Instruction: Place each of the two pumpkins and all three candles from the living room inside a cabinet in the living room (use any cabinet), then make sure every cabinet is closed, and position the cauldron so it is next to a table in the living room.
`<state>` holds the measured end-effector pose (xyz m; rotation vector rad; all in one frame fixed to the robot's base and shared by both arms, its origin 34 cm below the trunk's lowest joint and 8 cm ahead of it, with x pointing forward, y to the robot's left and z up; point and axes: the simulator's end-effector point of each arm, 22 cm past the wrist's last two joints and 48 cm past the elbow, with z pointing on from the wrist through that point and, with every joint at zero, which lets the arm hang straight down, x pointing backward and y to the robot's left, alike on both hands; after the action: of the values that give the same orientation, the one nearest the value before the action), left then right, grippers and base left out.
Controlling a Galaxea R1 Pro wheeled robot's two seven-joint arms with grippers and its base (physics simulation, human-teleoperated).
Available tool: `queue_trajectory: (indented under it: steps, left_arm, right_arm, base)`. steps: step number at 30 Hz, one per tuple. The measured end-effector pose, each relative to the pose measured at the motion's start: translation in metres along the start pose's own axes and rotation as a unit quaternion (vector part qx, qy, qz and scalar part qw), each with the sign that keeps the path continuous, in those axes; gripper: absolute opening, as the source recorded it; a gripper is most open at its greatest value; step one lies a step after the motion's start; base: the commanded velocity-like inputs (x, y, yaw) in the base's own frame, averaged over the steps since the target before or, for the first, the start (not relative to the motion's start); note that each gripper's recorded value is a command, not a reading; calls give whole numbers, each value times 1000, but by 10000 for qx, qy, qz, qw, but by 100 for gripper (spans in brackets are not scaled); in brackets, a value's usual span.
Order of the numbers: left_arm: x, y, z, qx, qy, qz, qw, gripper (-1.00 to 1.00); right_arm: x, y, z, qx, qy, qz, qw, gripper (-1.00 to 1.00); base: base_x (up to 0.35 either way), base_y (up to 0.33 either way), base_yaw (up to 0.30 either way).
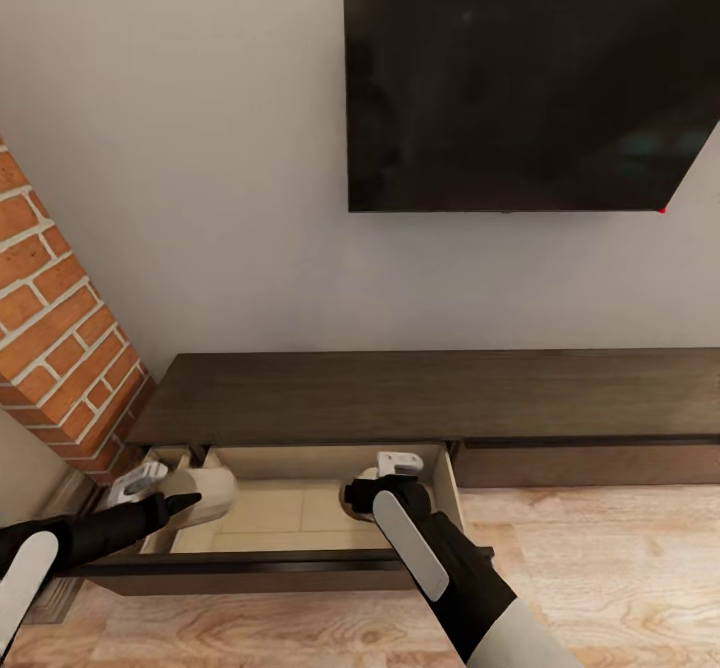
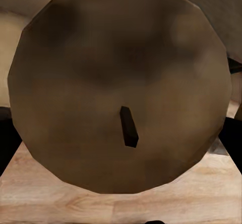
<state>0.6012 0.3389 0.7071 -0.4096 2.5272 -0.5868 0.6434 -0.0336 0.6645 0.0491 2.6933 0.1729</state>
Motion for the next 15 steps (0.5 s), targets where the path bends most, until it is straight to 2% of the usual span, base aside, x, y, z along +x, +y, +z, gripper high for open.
queue_trajectory:
  steps: [4, 9, 15]
  left_arm:
    - [7, 1, 9, -258, -14, -106, 9996, -100]
    - [9, -3, 13, -259, -46, -162, 9995, -100]
    - [6, -5, 15, -252, -156, -160, 9994, -100]
  right_arm:
    - [-1, 4, 1, -10, -26, -62, 10000, -100]
    - [0, 6, 1, -23, -28, -94, 9999, -100]
    - [0, 8, 1, -57, -32, -97, 9999, -100]
  base:
    - [0, 0, 0]
    - [0, 1, 0]
    - [0, 99, 0]
